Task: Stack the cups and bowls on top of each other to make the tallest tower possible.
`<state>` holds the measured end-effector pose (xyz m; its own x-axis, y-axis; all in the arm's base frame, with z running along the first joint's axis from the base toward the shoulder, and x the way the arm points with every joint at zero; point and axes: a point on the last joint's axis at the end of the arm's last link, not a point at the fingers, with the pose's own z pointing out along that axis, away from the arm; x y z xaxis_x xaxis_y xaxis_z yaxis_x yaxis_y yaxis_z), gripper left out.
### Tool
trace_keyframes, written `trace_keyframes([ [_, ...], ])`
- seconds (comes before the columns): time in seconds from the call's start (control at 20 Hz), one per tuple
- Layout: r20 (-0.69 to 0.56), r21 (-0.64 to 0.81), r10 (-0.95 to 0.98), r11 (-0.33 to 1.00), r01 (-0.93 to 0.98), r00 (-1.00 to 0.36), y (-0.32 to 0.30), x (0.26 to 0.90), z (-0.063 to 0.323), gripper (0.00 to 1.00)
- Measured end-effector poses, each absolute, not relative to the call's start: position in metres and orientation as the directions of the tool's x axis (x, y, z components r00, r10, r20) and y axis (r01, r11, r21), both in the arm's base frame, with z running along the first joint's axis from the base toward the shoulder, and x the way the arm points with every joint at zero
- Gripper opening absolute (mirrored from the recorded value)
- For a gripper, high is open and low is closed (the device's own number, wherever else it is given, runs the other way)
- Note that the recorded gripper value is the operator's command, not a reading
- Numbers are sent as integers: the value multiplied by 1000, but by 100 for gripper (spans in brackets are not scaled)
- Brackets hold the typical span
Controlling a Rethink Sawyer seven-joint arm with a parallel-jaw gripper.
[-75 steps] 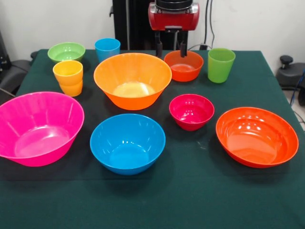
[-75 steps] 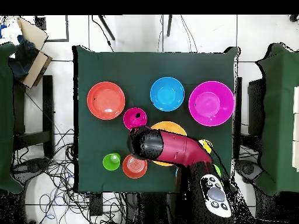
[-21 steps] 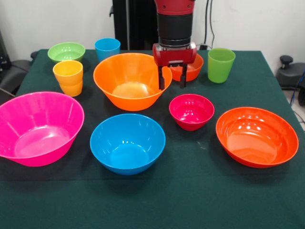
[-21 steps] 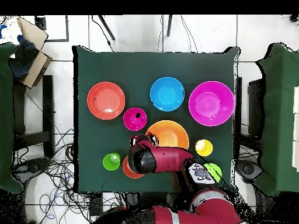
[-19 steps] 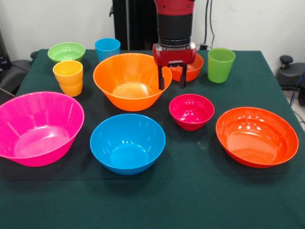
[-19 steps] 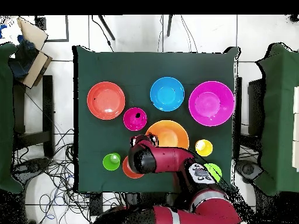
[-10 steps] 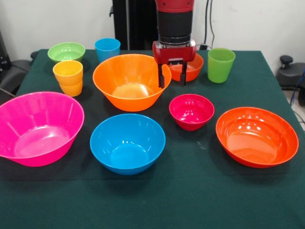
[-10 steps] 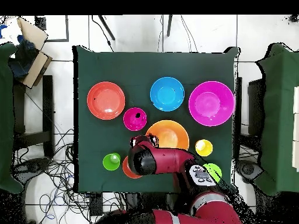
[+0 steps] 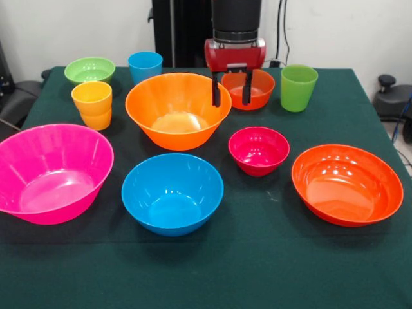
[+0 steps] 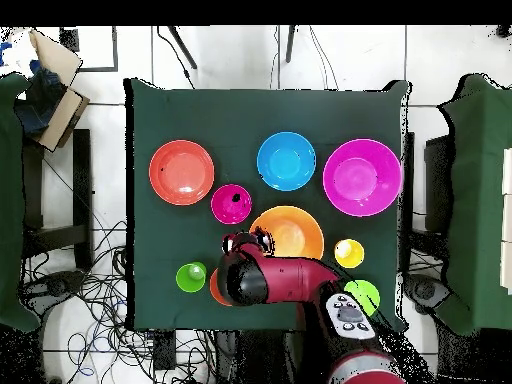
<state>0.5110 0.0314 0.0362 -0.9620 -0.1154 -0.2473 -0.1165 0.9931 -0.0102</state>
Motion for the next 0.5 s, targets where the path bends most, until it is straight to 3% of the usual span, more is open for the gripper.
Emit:
trace_keyframes([
  [0.5, -233, -23, -87, 996, -84, -969, 32, 518, 75, 100],
])
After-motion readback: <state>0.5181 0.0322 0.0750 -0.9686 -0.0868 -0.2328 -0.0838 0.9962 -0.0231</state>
